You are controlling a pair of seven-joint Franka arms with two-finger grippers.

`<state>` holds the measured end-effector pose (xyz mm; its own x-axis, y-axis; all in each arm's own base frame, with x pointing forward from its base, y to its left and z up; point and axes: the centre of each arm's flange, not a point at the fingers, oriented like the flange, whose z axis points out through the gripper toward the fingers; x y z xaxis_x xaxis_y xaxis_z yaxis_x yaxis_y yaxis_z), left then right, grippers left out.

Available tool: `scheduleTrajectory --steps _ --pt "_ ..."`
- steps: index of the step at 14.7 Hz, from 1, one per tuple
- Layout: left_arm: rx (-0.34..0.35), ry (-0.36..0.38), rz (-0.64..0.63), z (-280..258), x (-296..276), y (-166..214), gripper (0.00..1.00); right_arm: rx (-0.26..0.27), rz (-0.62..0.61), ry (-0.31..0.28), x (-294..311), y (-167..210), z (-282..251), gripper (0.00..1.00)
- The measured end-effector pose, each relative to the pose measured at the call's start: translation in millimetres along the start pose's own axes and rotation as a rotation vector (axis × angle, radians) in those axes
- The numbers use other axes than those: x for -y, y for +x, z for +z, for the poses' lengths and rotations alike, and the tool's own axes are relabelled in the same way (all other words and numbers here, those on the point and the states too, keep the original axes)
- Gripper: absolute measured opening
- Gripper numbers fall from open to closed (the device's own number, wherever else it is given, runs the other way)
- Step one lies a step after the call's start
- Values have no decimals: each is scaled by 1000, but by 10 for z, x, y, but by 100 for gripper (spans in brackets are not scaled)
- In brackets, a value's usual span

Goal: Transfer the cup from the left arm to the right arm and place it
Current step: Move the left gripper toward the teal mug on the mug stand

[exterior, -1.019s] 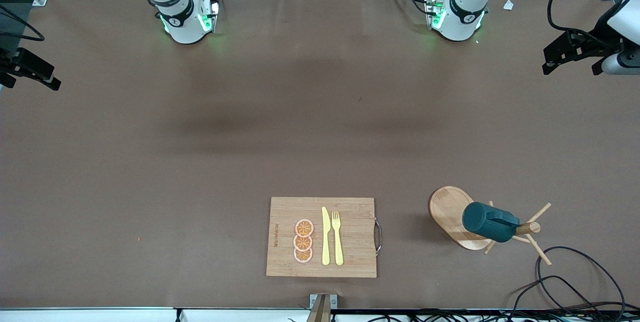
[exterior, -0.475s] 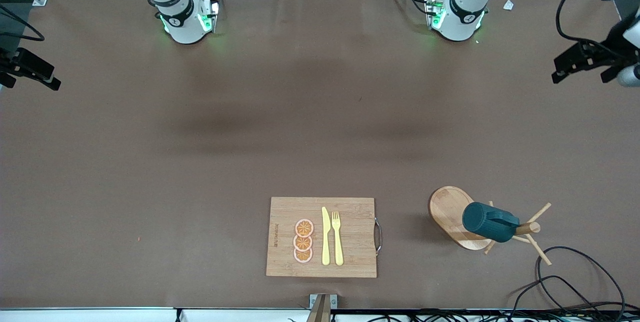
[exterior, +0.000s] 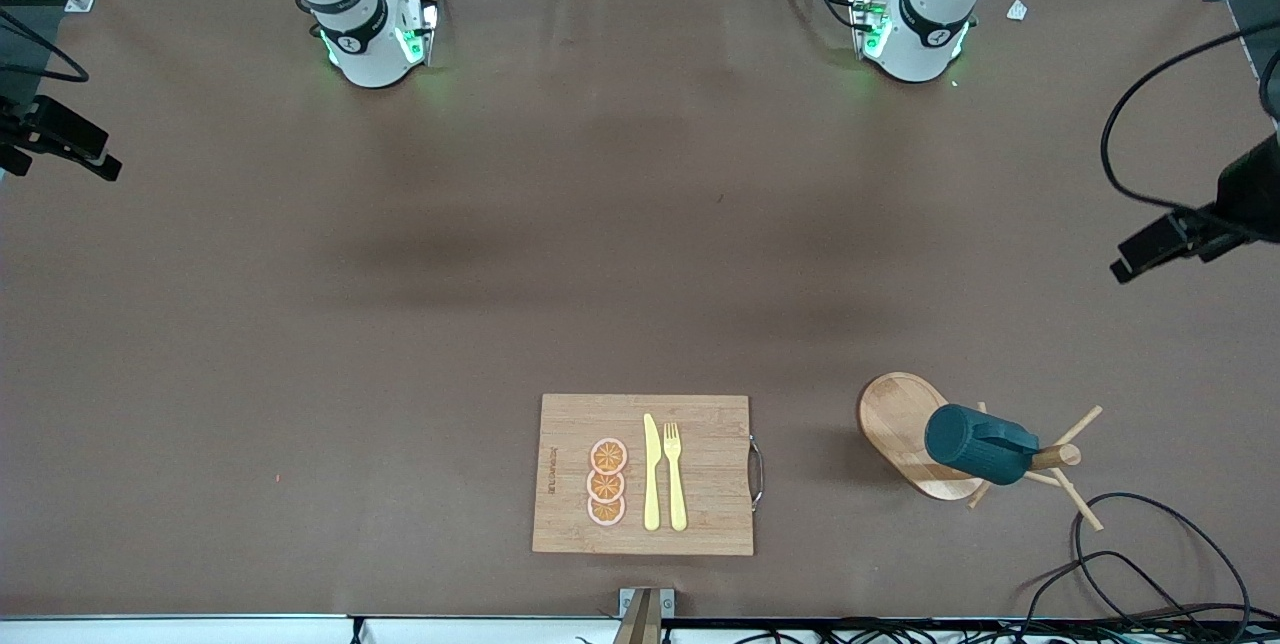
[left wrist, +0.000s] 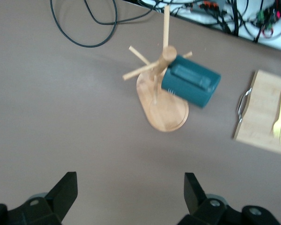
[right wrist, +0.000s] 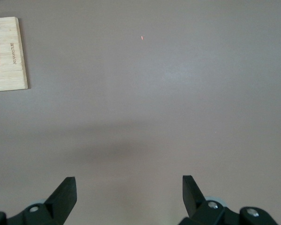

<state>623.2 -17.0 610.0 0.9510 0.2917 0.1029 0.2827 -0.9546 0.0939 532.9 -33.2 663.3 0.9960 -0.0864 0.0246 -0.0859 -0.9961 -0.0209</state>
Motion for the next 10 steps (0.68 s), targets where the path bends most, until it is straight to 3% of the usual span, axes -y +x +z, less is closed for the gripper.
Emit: scheduleTrajectory --steps 5,10 --pt "-11 -135 -164 472 285 422 100 0 0 0 1 0 0 100" --pt "-58 -208 -421 943 81 673 100 0 0 0 2 0 0 100"
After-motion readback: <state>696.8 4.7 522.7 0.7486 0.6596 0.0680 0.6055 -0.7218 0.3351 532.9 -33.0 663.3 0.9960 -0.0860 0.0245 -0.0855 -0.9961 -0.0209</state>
